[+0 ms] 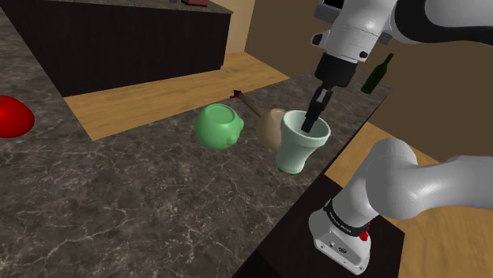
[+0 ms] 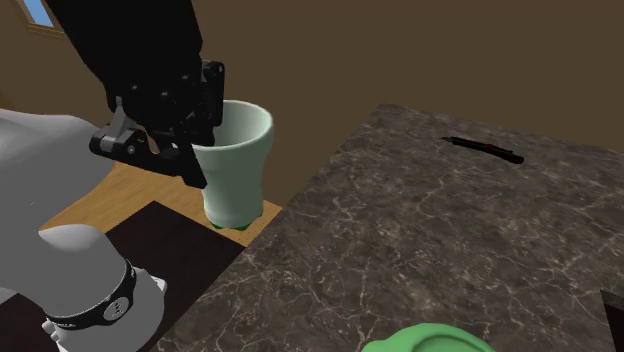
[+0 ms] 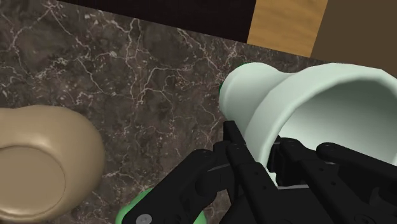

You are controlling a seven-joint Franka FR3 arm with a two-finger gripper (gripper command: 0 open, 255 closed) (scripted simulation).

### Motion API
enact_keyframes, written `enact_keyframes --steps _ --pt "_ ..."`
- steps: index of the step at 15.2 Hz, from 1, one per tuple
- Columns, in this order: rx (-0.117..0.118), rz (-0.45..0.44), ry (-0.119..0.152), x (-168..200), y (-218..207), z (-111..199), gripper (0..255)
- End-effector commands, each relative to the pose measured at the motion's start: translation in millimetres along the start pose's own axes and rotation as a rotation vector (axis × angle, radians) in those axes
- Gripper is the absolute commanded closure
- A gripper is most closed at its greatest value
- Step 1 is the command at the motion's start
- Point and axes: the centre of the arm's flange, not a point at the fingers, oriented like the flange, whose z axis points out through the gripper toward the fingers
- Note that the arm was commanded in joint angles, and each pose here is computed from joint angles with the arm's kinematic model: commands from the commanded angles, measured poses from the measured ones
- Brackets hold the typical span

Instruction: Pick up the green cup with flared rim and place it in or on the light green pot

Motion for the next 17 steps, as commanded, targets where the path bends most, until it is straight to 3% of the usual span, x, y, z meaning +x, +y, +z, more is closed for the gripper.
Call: enact_keyframes --steps 1,6,17 --pt "0.000 0.000 0.000 -0.9 -1.3 -11.1 255" --pt "0.000 0.000 0.000 -2.1 -5.3 -36.6 255" --pt "0.000 0.000 0.000 129.3 45.7 -71.6 255"
